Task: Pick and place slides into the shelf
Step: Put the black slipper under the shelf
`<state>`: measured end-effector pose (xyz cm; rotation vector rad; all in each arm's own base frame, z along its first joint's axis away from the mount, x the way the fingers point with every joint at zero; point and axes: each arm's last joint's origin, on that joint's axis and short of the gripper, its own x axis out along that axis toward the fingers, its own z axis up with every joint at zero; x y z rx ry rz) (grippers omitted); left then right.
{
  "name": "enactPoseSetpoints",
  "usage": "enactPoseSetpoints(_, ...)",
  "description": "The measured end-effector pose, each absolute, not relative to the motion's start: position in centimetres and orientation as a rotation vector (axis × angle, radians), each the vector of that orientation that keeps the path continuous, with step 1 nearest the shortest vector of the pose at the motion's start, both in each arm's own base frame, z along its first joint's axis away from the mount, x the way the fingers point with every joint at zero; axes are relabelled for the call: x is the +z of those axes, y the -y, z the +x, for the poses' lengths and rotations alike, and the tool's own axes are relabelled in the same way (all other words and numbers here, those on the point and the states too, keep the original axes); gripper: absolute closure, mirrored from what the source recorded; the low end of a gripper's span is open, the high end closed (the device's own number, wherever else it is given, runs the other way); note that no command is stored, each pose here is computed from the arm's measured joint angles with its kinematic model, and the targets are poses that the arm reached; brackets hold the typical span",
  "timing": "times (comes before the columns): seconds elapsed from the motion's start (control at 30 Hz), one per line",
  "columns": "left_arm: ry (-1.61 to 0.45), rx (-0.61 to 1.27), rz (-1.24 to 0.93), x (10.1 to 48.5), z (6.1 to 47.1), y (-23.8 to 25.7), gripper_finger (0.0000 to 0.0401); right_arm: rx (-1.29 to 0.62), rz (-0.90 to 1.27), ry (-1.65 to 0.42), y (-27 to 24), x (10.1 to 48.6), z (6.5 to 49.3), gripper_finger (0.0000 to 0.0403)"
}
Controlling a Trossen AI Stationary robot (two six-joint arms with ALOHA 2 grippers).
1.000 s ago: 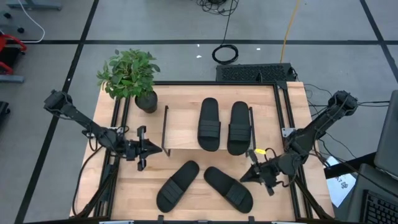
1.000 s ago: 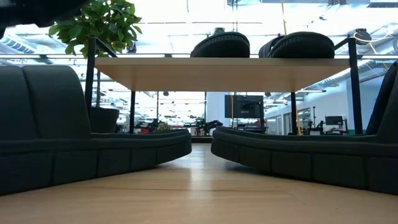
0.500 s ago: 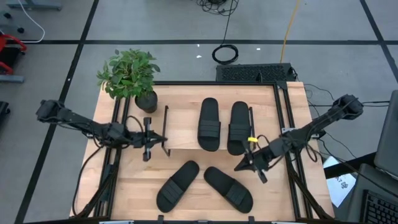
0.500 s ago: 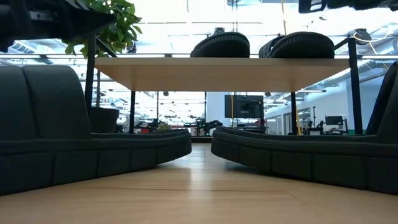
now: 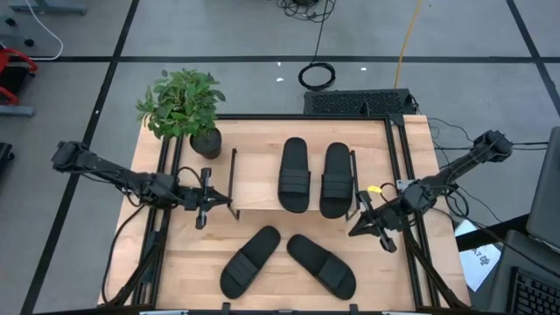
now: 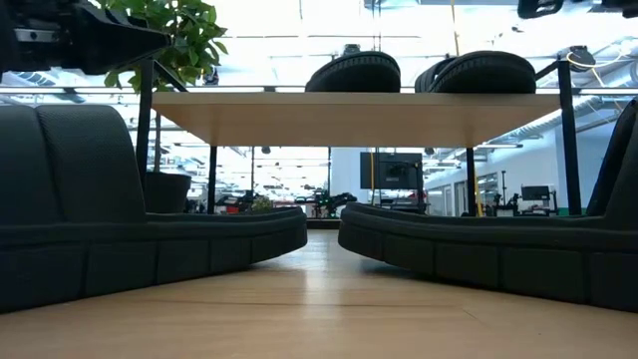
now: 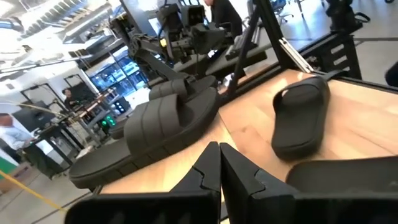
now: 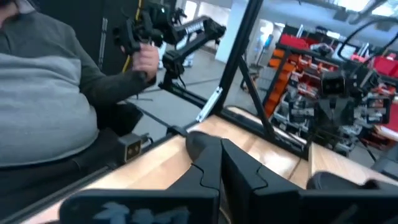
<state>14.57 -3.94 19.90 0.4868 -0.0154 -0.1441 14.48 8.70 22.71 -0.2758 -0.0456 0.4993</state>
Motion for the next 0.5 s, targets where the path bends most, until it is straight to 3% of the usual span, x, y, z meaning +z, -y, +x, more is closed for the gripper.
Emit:
enactPoseSetpoints(0.3, 0.027, -0.152, 0.469, 20.0, 14.5, 4.1, 0.038, 0.546, -0.327, 0.112, -9.8, 22.8, 14.5, 0.0403)
enactPoseSetpoints(0.5, 0.041, -0.224, 0.355, 20.1, 14.5, 4.3, 0.0393, 0.574, -0.414, 0.185, -11.0, 22.7, 14.8, 0.0403)
